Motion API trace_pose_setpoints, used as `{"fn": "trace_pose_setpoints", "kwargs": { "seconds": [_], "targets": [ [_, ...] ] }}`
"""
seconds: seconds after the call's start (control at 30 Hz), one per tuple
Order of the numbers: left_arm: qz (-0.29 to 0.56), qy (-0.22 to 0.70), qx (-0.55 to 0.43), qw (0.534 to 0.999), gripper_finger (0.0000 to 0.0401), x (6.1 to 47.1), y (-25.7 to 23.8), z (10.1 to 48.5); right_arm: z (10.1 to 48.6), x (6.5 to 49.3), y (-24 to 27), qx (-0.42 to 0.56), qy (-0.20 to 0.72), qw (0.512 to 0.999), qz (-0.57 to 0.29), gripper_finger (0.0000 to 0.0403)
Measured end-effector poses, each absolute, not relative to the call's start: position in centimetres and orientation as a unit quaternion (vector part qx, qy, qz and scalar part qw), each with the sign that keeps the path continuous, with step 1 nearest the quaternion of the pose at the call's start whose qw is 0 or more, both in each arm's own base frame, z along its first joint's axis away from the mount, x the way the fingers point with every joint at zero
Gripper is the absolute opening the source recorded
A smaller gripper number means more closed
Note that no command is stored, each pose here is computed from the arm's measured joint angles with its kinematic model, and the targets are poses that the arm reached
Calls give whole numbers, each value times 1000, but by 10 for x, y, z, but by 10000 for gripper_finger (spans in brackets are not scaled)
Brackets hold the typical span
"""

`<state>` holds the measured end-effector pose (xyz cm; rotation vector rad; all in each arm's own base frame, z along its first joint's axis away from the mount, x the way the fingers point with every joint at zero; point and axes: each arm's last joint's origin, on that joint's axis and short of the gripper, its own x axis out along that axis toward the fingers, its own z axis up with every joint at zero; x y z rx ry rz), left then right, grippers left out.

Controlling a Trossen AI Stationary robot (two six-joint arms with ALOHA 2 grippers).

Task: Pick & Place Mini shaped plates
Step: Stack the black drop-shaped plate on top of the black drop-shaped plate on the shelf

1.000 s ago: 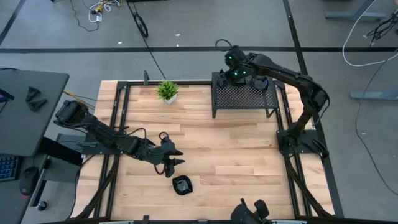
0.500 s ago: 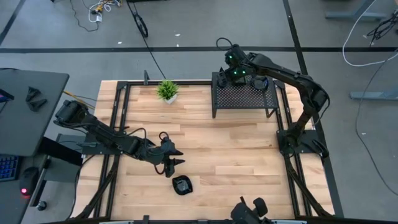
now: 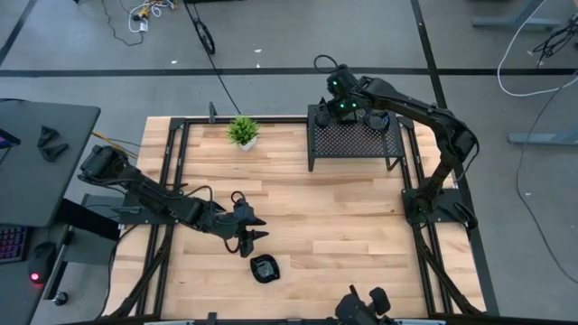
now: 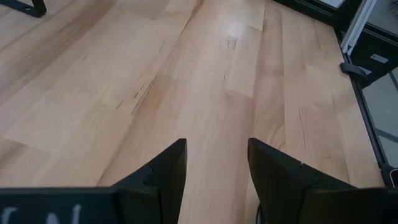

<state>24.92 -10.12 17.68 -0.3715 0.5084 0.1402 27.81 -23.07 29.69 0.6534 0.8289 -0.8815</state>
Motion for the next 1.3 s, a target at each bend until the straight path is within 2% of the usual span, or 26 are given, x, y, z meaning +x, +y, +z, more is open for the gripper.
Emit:
{"fn": "trace_pose_setpoints", "kwargs": {
  "seconds": [0.37, 0.67, 0.77, 0.93, 1.17, 1.3],
  "targets": [
    [69, 250, -182, 948, 177, 249, -101, 177, 296, 280, -231, 309, 383, 779, -389, 26],
    [69, 250, -182, 948, 177, 249, -101, 177, 296, 281, -231, 309, 378, 782, -387, 96],
    [69, 250, -182, 948, 177, 249, -101, 177, 296, 281, -231, 309, 378, 782, -387, 106],
    [69, 250, -182, 948, 177, 249, -101, 177, 302, 277, -228, 307, 375, 784, -387, 85],
    [69, 250, -182, 948, 177, 249, -101, 177, 300, 276, -226, 310, 390, 776, -386, 11],
    [69, 250, -182, 948, 177, 249, -101, 177, 296, 279, -225, 309, 394, 775, -385, 10]
  ]
}}
